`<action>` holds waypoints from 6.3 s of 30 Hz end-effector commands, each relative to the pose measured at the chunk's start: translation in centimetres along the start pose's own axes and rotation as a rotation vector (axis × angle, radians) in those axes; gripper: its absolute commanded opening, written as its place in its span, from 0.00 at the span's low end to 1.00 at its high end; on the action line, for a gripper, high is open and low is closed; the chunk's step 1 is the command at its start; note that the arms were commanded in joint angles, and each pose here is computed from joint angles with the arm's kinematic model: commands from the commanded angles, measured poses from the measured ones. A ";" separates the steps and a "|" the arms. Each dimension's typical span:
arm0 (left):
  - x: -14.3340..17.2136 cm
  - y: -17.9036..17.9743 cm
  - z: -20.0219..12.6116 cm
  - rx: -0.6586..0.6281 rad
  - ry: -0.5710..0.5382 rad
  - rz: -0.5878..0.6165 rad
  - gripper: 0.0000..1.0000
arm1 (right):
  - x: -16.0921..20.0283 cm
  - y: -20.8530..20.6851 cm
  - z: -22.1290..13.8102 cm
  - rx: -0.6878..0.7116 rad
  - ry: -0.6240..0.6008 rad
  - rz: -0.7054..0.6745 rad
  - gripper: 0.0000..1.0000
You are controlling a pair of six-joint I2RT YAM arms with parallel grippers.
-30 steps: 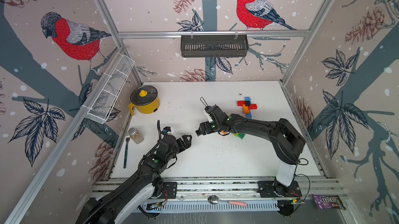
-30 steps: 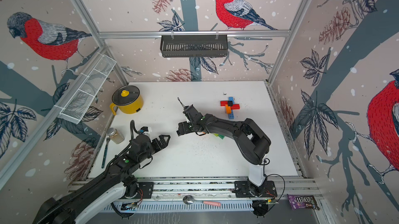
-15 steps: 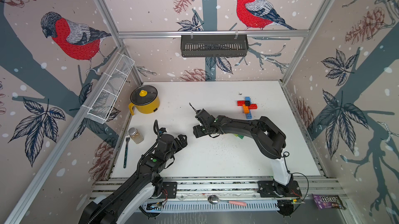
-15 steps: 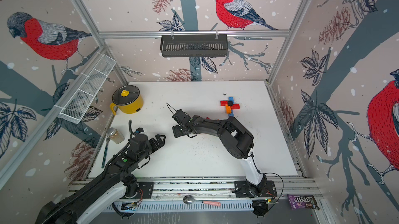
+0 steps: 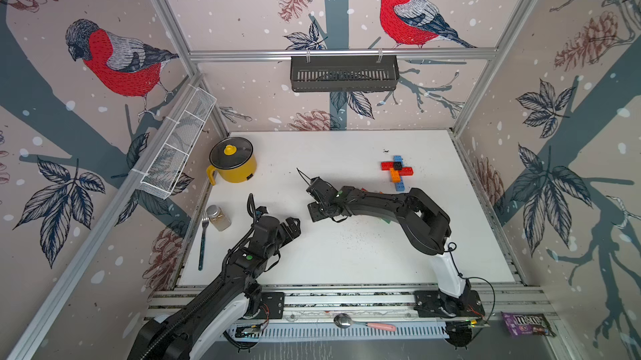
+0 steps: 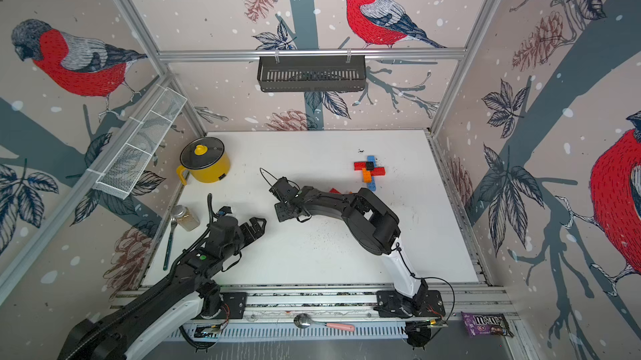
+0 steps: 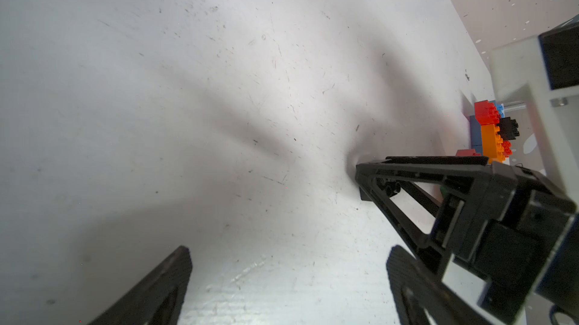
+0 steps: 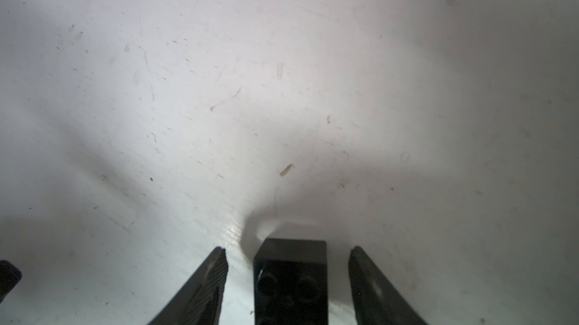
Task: Assemble a small pinwheel with lego
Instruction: Pick up the lego brick from the center of the board, then assemble the lego brick with the lego brick.
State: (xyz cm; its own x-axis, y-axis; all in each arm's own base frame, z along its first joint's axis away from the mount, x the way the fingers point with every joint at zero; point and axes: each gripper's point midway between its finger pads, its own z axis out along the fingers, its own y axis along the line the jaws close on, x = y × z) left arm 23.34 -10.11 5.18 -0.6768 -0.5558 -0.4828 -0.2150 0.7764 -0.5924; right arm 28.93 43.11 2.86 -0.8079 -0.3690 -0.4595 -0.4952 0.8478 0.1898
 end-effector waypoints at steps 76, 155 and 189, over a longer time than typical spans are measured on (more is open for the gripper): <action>-1.3 -12.3 -6.0 0.653 -0.097 0.233 0.95 | -4.5 -7.6 -10.8 0.171 -0.180 0.224 0.33; 2.1 -13.3 -4.5 0.641 -0.052 0.350 0.97 | 6.7 -18.6 -8.7 0.607 -0.009 0.955 0.30; 1.7 -12.7 -4.1 0.598 -0.072 0.339 0.97 | 5.9 -18.5 -9.6 0.587 -0.039 0.923 0.32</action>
State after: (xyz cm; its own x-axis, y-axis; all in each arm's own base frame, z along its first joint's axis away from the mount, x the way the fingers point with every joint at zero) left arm 21.80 -19.81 14.20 -0.5967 -0.3328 -0.7302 0.4429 0.6222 -0.6455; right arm 33.26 21.73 6.13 -0.6726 0.5220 -0.5246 0.5448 0.8290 0.1264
